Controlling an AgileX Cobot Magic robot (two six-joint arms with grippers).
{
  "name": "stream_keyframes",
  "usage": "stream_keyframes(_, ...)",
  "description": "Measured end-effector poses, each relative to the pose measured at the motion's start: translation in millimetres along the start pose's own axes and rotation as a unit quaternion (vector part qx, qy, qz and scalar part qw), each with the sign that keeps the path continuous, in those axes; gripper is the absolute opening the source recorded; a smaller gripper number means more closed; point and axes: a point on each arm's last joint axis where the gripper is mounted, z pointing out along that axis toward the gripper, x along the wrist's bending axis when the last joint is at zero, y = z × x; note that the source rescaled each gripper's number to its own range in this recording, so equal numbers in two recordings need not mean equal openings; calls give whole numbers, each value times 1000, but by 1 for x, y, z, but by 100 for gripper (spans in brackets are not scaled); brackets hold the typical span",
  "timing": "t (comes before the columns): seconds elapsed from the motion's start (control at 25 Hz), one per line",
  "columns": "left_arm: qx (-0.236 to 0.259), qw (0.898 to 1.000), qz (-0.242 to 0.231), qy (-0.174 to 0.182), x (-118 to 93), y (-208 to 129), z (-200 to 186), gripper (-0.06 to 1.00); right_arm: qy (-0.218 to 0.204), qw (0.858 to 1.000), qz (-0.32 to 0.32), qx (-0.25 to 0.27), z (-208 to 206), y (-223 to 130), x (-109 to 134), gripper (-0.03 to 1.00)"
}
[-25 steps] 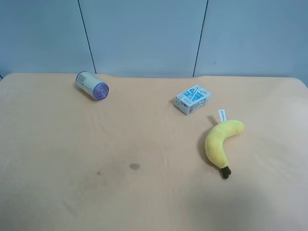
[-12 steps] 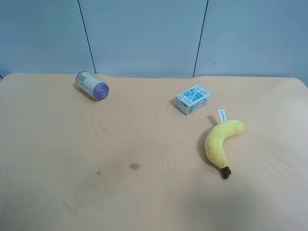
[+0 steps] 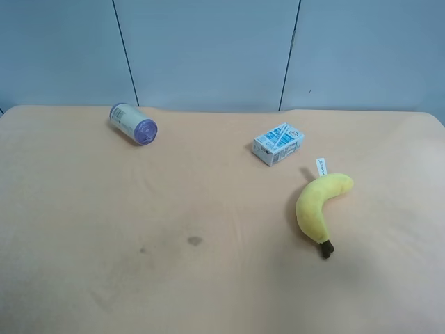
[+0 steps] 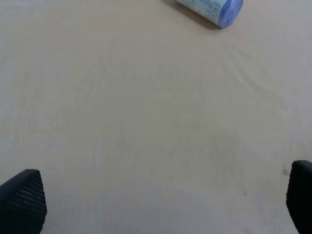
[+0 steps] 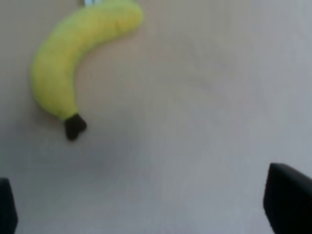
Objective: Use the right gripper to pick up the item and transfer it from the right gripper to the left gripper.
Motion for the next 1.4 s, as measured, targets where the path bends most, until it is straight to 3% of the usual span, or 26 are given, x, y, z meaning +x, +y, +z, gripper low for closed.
stream_keyframes(0.28, 0, 1000, 0, 0, 0, 0, 0, 100, 14, 992, -22, 123, 63, 50, 10, 100)
stream_keyframes(0.52, 0, 1000, 0, 0, 0, 0, 0, 100, 29, 978, -30, 204, 120, 62, 16, 100)
stream_keyframes(0.72, 0, 1000, 0, 0, 0, 0, 0, 100, 49, 973, -78, 214, 146, 60, 41, 100)
stream_keyframes(0.96, 0, 1000, 0, 0, 0, 0, 0, 100, 51, 973, -76, 213, 175, 56, 61, 100)
stream_keyframes(1.4, 0, 1000, 0, 0, 0, 0, 0, 100, 39, 974, -55, 217, 230, 47, 65, 100)
